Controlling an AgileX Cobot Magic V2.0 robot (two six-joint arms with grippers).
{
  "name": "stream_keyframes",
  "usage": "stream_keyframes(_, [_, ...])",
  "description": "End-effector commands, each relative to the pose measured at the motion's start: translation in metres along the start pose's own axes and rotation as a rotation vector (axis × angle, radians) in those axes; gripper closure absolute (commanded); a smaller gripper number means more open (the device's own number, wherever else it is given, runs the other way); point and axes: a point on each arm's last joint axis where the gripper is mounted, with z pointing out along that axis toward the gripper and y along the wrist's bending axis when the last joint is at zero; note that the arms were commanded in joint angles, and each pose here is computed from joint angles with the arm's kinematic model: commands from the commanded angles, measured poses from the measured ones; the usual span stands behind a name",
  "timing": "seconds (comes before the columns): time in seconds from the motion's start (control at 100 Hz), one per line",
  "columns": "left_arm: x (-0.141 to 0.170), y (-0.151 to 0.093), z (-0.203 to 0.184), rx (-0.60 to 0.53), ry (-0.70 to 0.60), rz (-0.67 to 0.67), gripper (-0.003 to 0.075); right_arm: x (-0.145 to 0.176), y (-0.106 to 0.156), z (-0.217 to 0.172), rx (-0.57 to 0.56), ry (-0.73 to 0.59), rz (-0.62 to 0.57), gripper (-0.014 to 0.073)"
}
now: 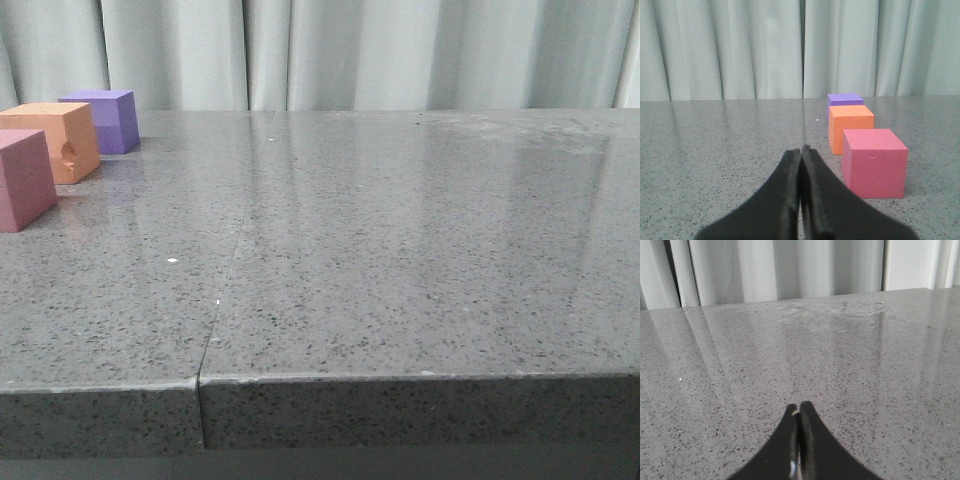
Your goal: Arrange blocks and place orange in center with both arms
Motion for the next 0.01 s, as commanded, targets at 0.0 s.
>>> stream_keyframes(0.0, [0.0043, 0.0001, -0.0015, -0.002, -0.07, -0.008, 0.0741, -0.0132, 0.0012, -0.0031, -0.005, -0.113, -0.011, 0.0663])
